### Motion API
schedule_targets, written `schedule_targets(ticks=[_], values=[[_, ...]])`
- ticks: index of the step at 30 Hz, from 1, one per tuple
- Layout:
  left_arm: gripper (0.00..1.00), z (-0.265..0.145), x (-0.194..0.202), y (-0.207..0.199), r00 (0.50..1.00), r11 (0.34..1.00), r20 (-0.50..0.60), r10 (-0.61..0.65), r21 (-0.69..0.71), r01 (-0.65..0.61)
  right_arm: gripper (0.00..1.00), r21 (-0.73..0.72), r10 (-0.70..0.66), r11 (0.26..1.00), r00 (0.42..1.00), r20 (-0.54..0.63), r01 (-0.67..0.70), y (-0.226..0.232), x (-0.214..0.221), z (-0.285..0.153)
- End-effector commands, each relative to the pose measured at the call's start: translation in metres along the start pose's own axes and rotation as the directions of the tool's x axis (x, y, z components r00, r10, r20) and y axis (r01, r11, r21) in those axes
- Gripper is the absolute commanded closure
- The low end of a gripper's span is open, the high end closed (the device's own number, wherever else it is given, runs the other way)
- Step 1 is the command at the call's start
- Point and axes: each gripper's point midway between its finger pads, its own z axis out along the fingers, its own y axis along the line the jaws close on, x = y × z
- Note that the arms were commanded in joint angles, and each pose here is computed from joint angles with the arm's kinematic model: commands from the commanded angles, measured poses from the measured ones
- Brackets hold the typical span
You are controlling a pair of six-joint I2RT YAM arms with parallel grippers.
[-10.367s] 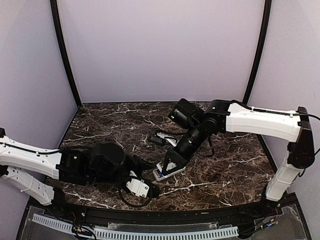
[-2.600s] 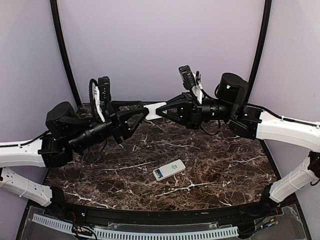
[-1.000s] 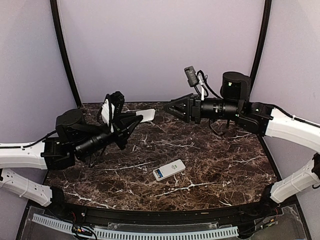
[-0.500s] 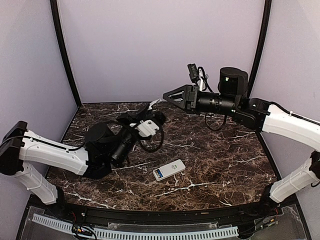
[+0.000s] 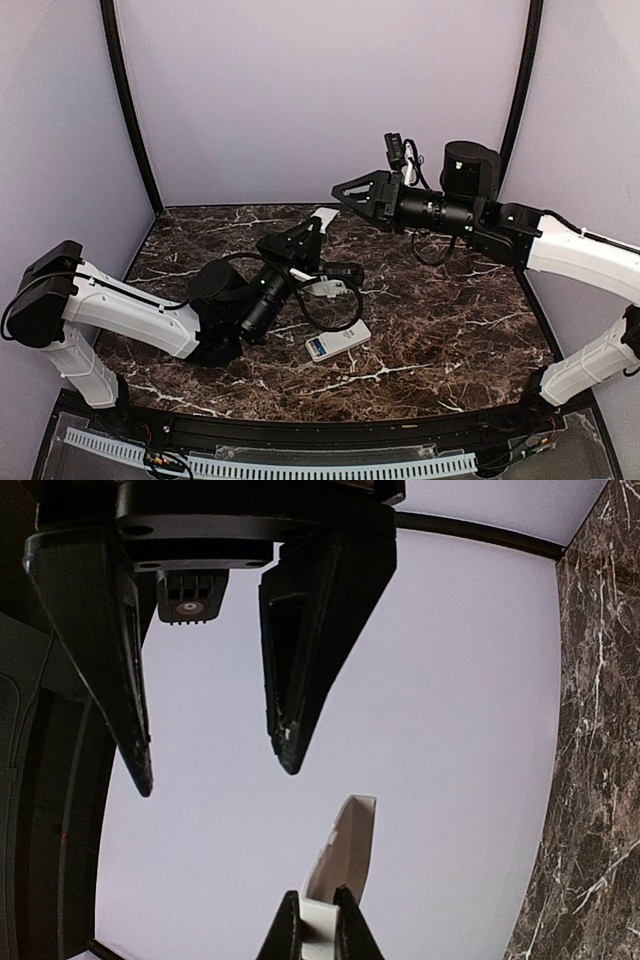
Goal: Load the batteries into the remote control
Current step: Turn over the battery cover, then pass from the left arm to the right
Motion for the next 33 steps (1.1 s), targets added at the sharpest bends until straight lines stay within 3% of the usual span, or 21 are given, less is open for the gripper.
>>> schedule_targets(ticks=[1, 7, 16, 20, 33], values=[[1.0, -0.008, 0.009, 0.073, 0.991, 0.955, -0.015, -0.135, -0.268, 0.126, 0.52, 0.019, 0.05, 0.999, 0.999, 0.019, -0.051, -0.01, 0.0, -0.005], [1.0, -0.008, 0.01, 0.073, 0.99, 0.955, -0.021, -0.138, -0.267, 0.127, 0.53, 0.003, 0.133, 0.991, 0.991, -0.01, -0.133, -0.018, 0.015, -0.005], [1.0, -0.006, 0.007, 0.058, 0.995, 0.967, -0.028, -0.099, -0.24, 0.089, 0.65, -0.072, 0.191, 0.978, 0.98, -0.061, -0.195, -0.009, 0.024, 0.004], [1.0, -0.006, 0.007, 0.057, 0.994, 0.967, -0.031, -0.102, -0.239, 0.092, 0.66, -0.085, 0.21, 0.972, 0.974, -0.089, -0.218, -0.011, 0.029, 0.012], [1.0, -0.007, 0.01, 0.061, 0.993, 0.964, -0.035, -0.116, -0.245, 0.104, 0.67, 0.009, 0.229, 0.973, 0.972, -0.047, -0.229, -0.027, 0.034, -0.01]])
